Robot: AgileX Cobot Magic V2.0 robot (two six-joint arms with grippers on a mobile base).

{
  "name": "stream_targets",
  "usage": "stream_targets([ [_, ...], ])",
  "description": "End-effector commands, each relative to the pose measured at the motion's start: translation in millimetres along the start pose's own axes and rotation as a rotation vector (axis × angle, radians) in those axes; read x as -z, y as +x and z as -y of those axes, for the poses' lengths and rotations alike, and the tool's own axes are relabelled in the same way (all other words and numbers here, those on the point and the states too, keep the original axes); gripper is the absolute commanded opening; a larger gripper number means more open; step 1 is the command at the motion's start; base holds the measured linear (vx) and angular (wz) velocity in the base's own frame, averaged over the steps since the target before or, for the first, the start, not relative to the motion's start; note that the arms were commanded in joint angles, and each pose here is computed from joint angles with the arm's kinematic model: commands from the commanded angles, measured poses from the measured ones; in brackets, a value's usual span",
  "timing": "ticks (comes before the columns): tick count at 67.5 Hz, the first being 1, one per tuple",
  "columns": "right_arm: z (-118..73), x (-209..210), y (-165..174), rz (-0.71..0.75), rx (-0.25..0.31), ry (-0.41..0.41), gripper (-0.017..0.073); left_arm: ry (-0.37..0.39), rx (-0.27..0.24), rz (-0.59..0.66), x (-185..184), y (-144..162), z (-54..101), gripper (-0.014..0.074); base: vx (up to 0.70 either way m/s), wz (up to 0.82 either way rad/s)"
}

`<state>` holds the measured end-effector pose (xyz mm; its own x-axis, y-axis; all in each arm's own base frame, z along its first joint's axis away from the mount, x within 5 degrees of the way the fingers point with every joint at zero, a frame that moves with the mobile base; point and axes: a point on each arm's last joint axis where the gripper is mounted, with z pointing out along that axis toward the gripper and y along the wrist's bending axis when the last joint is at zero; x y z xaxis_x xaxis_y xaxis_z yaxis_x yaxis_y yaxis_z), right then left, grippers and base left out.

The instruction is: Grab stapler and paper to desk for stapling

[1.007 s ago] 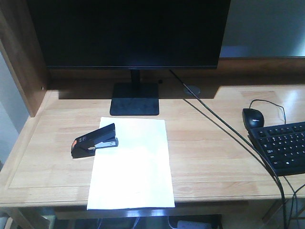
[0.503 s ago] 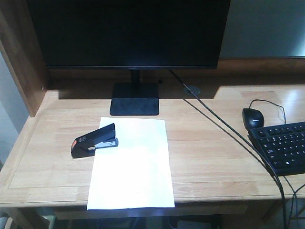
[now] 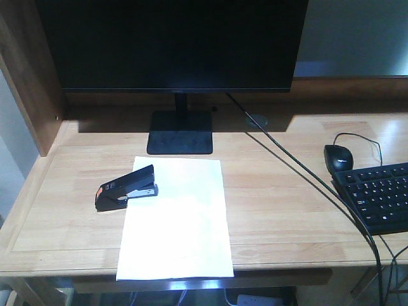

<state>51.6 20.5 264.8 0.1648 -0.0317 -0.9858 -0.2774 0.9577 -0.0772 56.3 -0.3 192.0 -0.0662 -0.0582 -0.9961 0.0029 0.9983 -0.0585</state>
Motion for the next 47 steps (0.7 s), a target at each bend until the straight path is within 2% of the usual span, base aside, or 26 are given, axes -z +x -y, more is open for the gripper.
stream_targets([
  [1,2.6,-0.6,-8.2,0.014,0.045,0.025,-0.0009,0.007,0.016,0.058,-0.4,2.1,0.1,-0.0007,0.00,0.00],
  [28,2.8,-0.6,-8.3,0.015,0.042,0.027,-0.0009,0.007,0.016,0.058,-0.4,2.1,0.1,-0.0007,0.00,0.00],
  [32,5.4,-0.5,-9.0,0.022,0.058,0.056,-0.0009,0.007,0.016,0.058,-0.4,2.1,0.1,-0.0007,0.00,0.00],
  [39,8.9,-0.2,-10.5,0.040,0.018,0.094,-0.0009,0.007,0.016,0.058,-0.4,2.1,0.1,-0.0007,0.00,0.00],
  [47,11.5,0.2,-10.9,0.042,0.055,0.124,-0.0009,0.007,0.016,0.058,-0.4,2.1,0.1,-0.0007,0.00,0.00],
])
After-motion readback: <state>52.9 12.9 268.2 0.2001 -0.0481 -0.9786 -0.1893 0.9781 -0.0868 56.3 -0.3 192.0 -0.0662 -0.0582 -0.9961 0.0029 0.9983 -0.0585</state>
